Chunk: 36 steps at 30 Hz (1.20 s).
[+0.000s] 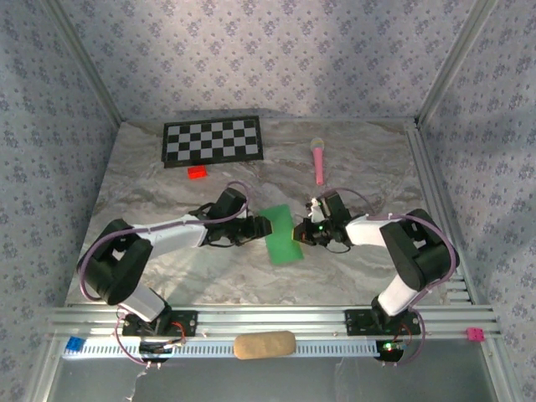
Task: Fold a paper plane with a square sheet of paper (pick it up from the middle)
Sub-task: Third fold the triangle at the center of the table.
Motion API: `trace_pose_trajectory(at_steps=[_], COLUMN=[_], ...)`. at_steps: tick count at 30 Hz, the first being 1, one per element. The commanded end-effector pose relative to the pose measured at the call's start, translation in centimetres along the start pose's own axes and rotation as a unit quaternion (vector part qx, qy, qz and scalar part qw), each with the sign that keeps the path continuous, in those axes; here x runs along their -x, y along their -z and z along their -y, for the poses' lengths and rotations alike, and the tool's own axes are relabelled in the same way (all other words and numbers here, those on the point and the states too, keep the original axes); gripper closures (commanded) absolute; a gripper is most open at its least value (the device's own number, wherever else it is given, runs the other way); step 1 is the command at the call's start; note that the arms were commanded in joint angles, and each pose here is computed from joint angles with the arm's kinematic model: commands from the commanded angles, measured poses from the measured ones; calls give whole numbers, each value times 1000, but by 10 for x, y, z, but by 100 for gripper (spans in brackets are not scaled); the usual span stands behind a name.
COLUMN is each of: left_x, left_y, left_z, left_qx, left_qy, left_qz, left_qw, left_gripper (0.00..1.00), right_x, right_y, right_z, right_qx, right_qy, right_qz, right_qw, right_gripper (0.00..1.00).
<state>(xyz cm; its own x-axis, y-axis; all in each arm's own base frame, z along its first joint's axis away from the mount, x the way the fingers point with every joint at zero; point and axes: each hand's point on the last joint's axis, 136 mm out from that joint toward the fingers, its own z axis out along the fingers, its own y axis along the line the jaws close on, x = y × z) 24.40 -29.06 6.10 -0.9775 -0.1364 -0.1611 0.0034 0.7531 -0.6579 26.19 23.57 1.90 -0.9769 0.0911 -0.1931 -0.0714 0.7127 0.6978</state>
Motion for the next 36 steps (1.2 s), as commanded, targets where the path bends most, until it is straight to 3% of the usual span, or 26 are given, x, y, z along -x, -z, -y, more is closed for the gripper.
trace_pose_trajectory(at_steps=[1, 12, 36], left_x=[3, 2, 0], left_y=[-2, -15, -34], left_z=[8, 1, -6], left_qx=[-11, -4, -14], left_qy=[6, 36, 77], left_qz=[-1, -9, -18], left_qw=[1000, 999, 997], left_gripper=[36, 48, 59], right_x=[-19, -23, -27], right_y=[-3, -2, -6], right_z=[30, 35, 40], right_qx=[-46, -76, -89], right_qy=[-53, -82, -88], right_qz=[-12, -1, 7], right_qw=[997, 994, 992], right_gripper=[97, 97, 98])
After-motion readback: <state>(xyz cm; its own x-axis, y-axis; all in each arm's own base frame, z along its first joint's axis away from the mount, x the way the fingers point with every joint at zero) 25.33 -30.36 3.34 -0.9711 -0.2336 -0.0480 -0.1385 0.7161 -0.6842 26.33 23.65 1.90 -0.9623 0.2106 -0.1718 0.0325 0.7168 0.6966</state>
